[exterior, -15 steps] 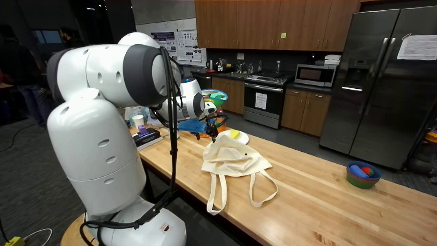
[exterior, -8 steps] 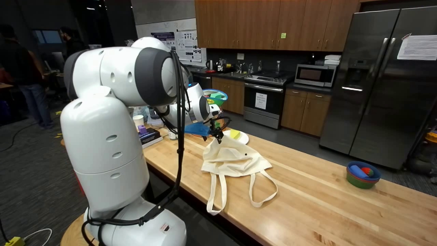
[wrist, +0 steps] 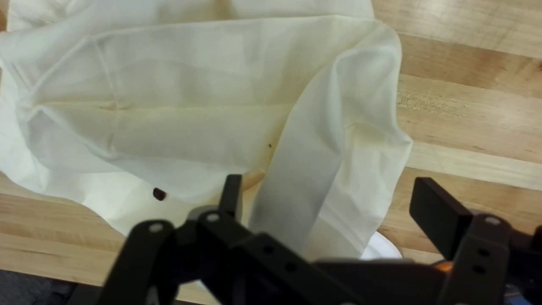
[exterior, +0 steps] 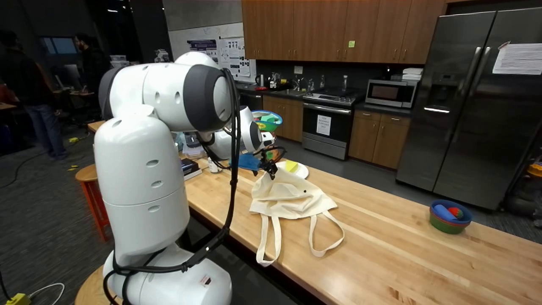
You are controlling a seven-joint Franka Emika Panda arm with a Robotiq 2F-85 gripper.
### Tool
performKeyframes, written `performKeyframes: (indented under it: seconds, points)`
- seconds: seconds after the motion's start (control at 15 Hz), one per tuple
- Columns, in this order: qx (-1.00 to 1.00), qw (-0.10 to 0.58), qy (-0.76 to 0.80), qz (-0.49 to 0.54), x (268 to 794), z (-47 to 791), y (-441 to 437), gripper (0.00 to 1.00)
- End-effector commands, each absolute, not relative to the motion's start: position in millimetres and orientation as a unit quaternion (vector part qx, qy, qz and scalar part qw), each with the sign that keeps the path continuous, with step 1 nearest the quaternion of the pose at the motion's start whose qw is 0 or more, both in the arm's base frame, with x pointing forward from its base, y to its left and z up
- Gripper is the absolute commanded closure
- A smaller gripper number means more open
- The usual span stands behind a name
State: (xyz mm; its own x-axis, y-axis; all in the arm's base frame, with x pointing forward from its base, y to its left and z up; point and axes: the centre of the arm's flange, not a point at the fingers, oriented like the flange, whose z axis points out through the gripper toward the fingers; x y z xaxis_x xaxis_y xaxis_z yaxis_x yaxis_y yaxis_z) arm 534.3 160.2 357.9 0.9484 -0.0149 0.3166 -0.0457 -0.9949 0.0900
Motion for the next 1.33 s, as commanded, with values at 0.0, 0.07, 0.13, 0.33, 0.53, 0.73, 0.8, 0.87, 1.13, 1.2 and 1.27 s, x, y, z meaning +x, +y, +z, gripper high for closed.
performKeyframes:
  seconds: [0.0,0.07,0.13,0.33,0.53,0.73,0.8,0.87,1.13,1.2,1.27]
  points:
    - [0.986,0.048,-0.015,0.158,534.8,355.2,161.6,0.00]
    - [0.986,0.048,-0.015,0.156,535.6,353.1,162.5,0.00]
    - [0.987,0.048,-0.015,0.156,536.2,352.3,162.9,0.00]
    - [0.986,0.048,-0.016,0.156,537.0,352.9,162.3,0.00]
    - [0.986,0.048,-0.016,0.156,537.0,352.9,162.2,0.00]
    - [0.986,0.048,-0.016,0.156,537.1,352.9,162.1,0.00]
    - [0.986,0.048,-0.016,0.156,537.1,352.9,162.1,0.00]
    - [0.986,0.048,-0.016,0.156,537.1,352.9,162.1,0.00]
    - [0.986,0.048,-0.016,0.156,537.1,352.9,162.1,0.25]
    - [0.987,0.043,-0.019,0.156,536.8,352.7,162.2,0.26]
    - [0.987,0.038,-0.022,0.155,537.0,352.8,164.1,0.32]
